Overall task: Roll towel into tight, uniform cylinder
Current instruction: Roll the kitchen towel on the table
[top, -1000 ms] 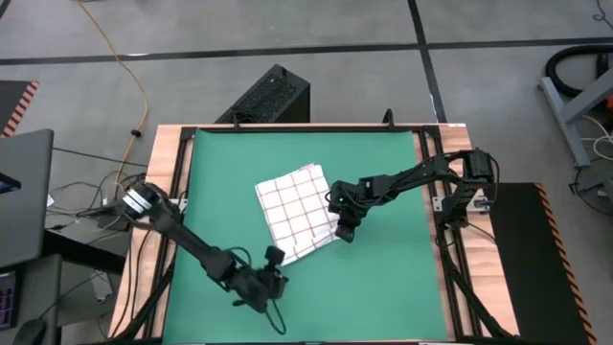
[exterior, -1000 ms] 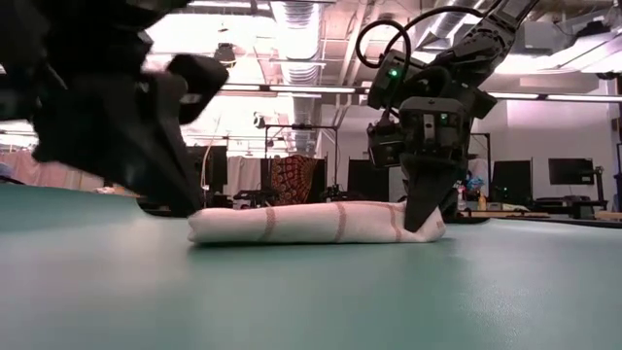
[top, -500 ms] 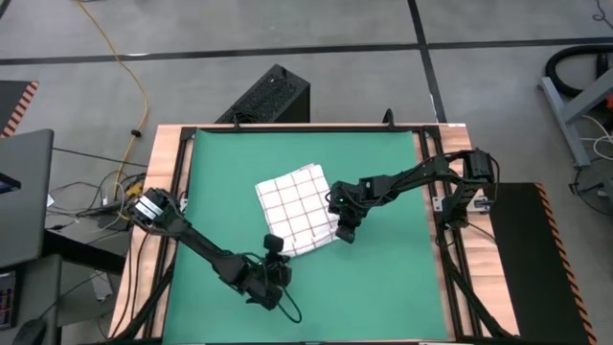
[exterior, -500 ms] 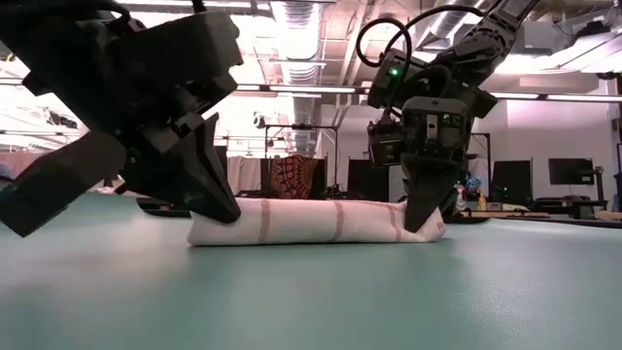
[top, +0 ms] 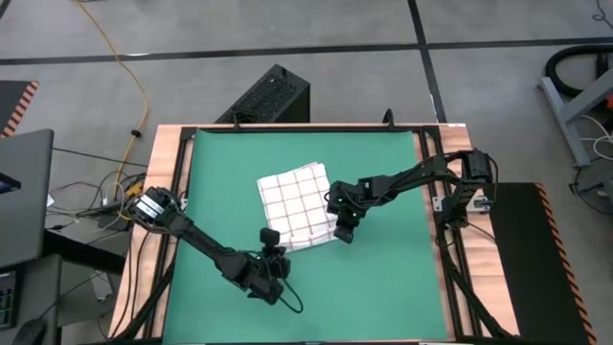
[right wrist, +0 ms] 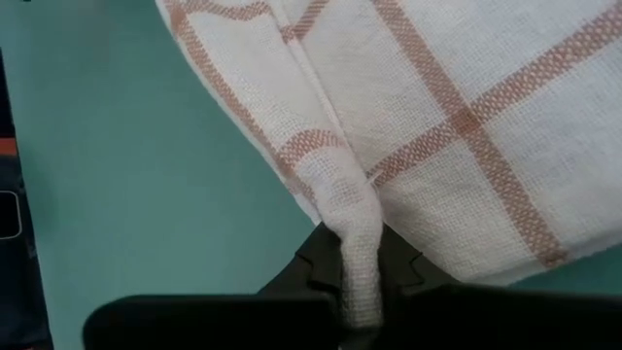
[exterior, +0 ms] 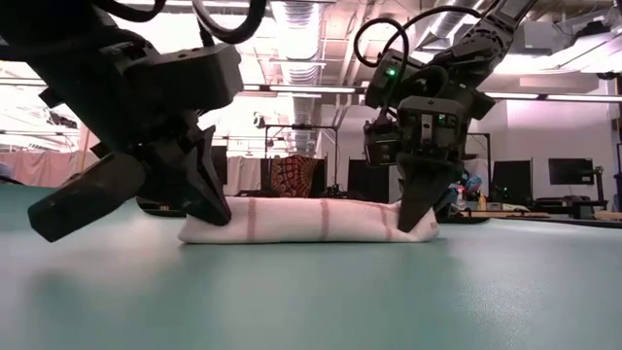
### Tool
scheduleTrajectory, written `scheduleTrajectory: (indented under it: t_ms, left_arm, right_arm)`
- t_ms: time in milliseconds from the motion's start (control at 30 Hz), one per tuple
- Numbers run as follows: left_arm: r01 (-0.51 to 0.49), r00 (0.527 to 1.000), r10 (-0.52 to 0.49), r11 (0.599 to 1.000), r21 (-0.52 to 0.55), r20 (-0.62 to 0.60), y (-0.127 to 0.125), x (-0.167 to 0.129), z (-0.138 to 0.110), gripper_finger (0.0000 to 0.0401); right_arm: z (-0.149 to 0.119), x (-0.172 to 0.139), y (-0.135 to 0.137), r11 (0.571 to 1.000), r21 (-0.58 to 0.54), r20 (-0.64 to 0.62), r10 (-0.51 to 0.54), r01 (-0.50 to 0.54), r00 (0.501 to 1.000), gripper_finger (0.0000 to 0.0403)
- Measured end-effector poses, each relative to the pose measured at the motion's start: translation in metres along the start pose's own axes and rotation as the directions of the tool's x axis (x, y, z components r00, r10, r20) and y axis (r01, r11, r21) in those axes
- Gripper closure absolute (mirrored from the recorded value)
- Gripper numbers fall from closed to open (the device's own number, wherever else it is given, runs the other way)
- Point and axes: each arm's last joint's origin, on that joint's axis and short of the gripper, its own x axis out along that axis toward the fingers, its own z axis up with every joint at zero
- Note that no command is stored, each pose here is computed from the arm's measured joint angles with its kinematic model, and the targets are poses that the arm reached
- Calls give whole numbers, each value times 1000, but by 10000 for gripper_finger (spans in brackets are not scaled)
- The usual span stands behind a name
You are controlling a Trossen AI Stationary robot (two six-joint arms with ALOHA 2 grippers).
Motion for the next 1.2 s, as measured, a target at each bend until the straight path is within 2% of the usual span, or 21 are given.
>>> scheduleTrajectory:
  t_ms: [367, 733, 900, 1200]
  left_arm:
    - [-112, 994, 112, 992, 57, 0, 3, 0, -2, 401]
    - [-146, 989, 145, 988, 52, 10, 3, -3, -2, 401]
    - [-154, 988, 154, 988, 9, -8, 7, 3, -7, 401]
    - [-79, 997, 79, 990, -114, -4, 7, 19, -27, 401]
  right_arm:
    - [0, 0, 0, 1000, 1, -1, 0, 0, 1000, 371]
    - [0, 0, 0, 1000, -1, 1, 1, -1, 1000, 371]
    - [0, 0, 0, 1000, -1, 2, 1, -1, 1000, 371]
    - [-1, 1, 1, 1000, -26, 1, 3, -3, 1000, 371]
